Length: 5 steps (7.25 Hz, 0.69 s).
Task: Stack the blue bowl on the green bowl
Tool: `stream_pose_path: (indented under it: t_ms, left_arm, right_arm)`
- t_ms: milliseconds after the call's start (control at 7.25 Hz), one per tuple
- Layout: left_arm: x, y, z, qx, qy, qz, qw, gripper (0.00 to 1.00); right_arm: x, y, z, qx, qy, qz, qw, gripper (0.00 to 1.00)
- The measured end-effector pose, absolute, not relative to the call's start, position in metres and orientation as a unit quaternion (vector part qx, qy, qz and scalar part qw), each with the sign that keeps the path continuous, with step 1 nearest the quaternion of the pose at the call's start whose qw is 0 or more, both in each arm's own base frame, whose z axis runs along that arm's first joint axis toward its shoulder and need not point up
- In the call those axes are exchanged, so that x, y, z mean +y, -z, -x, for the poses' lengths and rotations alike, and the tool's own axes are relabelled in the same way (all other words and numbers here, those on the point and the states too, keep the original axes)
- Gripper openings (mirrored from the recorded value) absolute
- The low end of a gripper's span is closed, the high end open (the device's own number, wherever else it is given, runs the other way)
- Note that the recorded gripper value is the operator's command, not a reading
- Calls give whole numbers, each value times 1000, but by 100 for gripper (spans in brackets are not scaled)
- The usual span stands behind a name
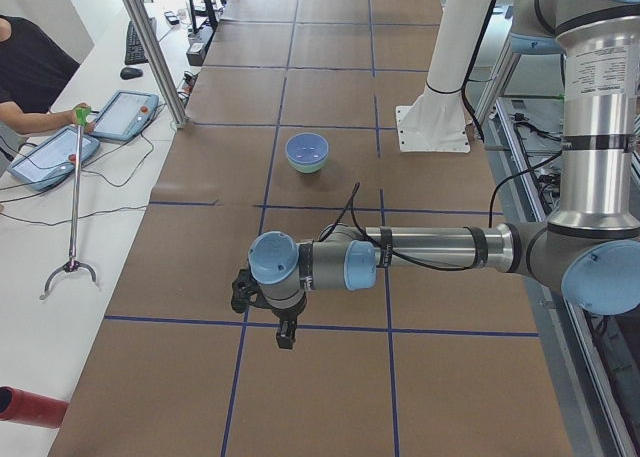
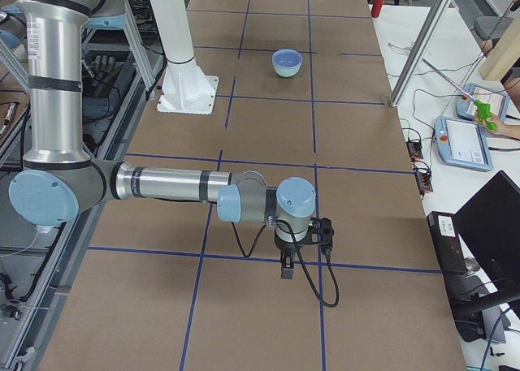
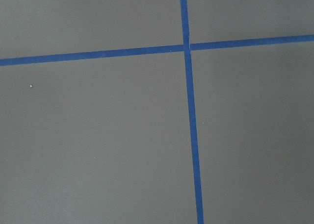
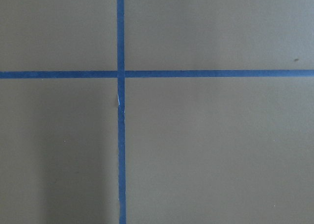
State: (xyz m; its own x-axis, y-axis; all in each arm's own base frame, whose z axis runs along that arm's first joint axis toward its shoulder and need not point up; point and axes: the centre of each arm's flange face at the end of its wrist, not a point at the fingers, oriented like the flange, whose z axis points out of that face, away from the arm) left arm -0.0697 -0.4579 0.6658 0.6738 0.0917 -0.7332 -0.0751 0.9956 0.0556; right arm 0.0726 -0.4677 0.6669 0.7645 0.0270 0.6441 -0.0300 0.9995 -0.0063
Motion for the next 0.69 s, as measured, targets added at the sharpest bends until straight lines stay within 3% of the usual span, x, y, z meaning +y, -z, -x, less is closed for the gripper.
stream_pose_path:
  t_ms: [690]
  left_arm:
    - [-462, -661, 71, 399, -47, -16, 916, 100]
  right_arm:
    - [-468, -667, -73, -343, -15, -2, 939, 100]
